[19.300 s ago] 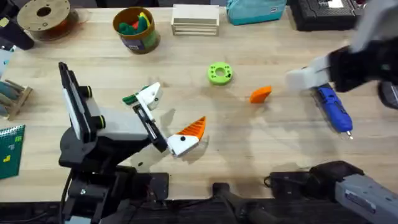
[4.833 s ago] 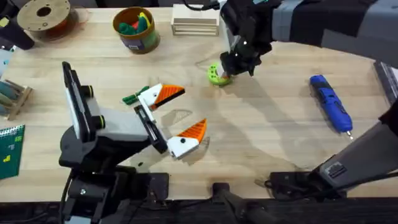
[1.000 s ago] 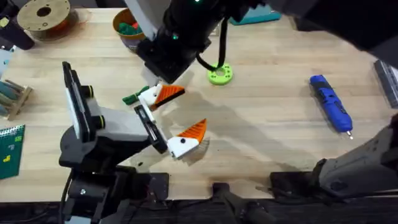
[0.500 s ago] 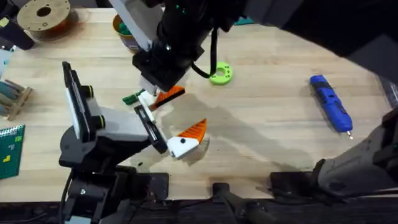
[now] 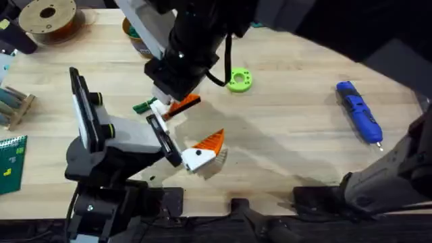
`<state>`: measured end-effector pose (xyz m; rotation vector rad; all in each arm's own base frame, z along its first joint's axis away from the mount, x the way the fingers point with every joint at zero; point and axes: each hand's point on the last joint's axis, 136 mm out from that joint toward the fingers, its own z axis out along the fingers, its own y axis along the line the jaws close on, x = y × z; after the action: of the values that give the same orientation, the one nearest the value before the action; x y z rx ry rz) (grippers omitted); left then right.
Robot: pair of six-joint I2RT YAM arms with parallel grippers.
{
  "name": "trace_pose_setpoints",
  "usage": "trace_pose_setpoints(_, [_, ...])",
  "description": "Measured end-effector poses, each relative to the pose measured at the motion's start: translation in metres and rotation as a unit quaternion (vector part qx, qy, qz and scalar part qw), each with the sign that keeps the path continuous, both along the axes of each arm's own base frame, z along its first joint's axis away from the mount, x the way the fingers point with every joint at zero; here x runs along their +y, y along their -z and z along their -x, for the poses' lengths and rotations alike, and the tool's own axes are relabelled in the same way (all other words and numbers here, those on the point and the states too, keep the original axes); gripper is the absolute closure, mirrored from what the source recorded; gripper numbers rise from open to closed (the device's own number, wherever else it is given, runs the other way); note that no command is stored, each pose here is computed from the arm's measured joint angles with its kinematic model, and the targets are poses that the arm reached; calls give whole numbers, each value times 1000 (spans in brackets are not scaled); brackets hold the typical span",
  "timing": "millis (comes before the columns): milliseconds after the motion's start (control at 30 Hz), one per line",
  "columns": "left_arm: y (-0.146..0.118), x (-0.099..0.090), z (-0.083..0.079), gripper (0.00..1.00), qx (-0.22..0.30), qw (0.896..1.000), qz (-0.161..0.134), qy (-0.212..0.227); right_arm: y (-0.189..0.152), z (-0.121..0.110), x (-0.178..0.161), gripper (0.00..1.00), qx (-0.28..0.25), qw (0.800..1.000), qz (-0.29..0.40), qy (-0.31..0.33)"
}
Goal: Pick up the gripper from the table and insert it into the empty holder that is missing its gripper. Then pick up a screw, insert it into the mounting hole, and use the screwdriver to tighten it. Finally, clean up the table by picking up the vegetable and placing it into the bucket.
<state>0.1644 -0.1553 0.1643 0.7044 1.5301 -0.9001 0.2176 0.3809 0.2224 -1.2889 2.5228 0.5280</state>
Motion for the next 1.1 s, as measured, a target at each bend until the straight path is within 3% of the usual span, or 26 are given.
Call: trace_pose_setpoints(1100, [0, 0, 0, 15, 6, 1000, 3, -1, 5, 4, -1, 993, 14, 1000, 7, -3])
